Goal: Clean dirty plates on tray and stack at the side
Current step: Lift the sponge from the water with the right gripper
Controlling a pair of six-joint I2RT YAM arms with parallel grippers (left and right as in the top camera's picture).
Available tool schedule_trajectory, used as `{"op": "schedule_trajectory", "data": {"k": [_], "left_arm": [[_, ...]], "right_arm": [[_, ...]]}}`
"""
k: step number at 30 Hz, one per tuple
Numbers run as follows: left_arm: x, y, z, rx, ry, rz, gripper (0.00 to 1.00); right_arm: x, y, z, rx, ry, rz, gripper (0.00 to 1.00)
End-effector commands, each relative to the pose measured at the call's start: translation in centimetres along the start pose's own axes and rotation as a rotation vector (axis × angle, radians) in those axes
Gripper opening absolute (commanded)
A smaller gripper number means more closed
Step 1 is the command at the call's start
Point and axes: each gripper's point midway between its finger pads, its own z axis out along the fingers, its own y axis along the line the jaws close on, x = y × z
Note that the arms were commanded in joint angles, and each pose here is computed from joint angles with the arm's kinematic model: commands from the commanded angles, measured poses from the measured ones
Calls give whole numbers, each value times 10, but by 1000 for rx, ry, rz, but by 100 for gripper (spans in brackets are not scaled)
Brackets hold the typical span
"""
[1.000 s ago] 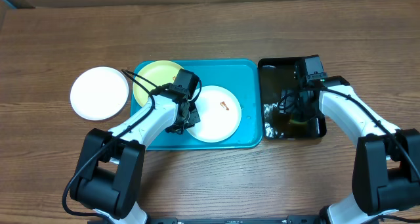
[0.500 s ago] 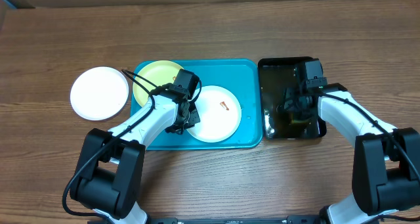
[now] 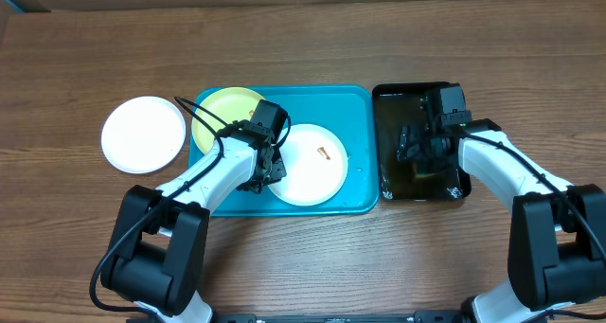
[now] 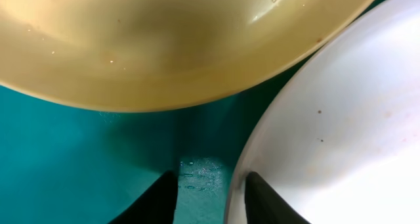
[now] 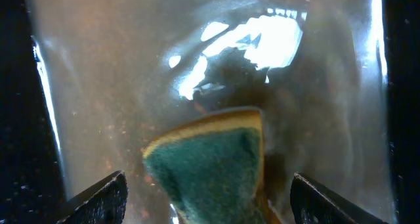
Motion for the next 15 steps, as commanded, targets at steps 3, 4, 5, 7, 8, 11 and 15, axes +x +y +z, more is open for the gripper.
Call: {"op": "schedule_trajectory", "data": {"k": [3, 4, 5, 7, 8, 11, 15], "left_arm": [[-2, 7, -2, -23, -17, 13, 30], [-2, 7, -2, -23, -17, 13, 30], [-2, 7, -2, -23, -17, 13, 30], [-2, 7, -2, -23, -17, 13, 28], [-2, 7, -2, -23, -17, 16, 25], [-2, 7, -2, -24, -17, 65, 18], [-2, 7, -2, -23, -16, 123, 14]], "right_arm": [[-4, -9, -3, 52, -19, 5, 81], [0, -9, -1, 49, -8, 13, 80], [5, -8, 1, 38, 3, 13, 75], [14, -7, 5, 21, 28, 12, 66], [18, -7, 5, 21, 37, 12, 46], [22, -8, 6, 26, 51, 4, 4], [14, -6, -4, 24, 53, 4, 7]]}}
